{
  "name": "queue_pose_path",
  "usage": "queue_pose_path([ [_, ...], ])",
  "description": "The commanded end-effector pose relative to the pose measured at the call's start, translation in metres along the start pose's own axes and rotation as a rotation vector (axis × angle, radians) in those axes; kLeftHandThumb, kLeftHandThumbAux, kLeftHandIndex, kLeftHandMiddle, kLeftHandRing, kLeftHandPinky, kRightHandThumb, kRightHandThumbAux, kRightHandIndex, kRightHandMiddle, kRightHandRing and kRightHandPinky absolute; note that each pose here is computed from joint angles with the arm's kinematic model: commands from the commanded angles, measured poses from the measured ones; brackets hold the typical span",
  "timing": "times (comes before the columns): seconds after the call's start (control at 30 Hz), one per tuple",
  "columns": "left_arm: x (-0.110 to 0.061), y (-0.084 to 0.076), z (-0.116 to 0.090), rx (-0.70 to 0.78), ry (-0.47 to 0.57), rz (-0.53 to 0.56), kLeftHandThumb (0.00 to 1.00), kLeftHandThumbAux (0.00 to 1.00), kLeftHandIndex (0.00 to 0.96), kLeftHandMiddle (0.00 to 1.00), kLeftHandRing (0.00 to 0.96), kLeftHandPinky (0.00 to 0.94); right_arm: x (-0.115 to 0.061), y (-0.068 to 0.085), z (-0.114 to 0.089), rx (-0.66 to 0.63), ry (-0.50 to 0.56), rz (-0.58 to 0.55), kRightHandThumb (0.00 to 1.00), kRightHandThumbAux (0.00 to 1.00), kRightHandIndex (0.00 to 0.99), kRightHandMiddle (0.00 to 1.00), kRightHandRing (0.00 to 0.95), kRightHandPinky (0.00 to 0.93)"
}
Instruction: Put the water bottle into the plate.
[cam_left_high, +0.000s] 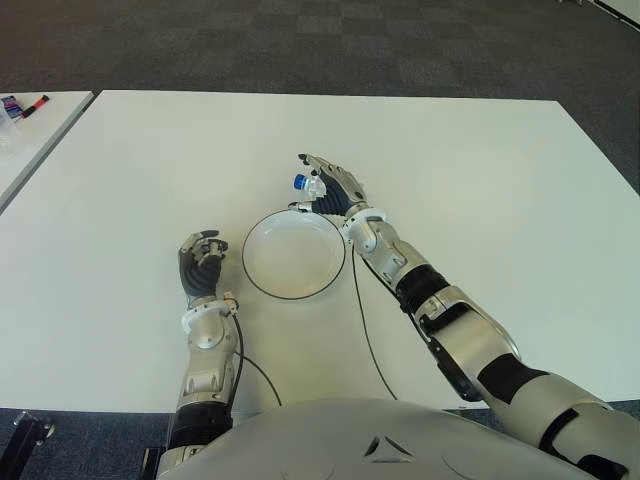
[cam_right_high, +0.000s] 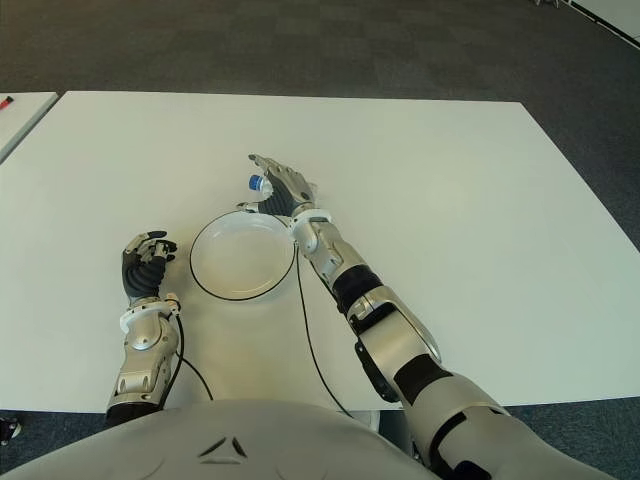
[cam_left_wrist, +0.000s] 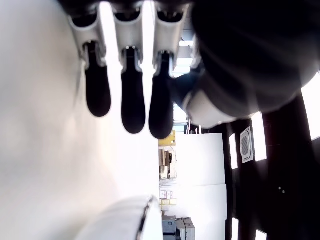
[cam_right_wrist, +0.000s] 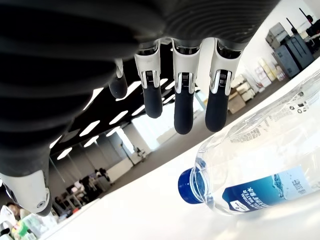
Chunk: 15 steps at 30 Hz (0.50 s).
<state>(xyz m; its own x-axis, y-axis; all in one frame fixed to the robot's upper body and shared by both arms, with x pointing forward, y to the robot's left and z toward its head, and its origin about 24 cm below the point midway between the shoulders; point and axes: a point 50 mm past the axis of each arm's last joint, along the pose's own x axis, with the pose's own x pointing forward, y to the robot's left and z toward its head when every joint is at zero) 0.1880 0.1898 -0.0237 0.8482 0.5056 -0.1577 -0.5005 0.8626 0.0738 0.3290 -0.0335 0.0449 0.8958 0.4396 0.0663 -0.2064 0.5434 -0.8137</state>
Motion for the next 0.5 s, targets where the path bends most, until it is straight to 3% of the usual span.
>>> queue_pose_path([
  [0.03,-0.0069,-0.0018,-0.0095,-0.010,0.065,0.008,0.689,0.724,0.424,0.547,0.516,0.475,-0.0040,0.0021,-0.0057,0.011,0.034,0.011,0.255,0.590,0.014,0.174,0.250,0.331],
  [0.5,-0.0066,-0.0021,-0.0103,-0.007,0.070,0.002,0.691,0.723,0.425,0.553,0.522,0.481,0.0022,-0.0031,-0.0029,-0.043,0.012,-0.043,0.266,0.594,0.021,0.196,0.286,0.384],
])
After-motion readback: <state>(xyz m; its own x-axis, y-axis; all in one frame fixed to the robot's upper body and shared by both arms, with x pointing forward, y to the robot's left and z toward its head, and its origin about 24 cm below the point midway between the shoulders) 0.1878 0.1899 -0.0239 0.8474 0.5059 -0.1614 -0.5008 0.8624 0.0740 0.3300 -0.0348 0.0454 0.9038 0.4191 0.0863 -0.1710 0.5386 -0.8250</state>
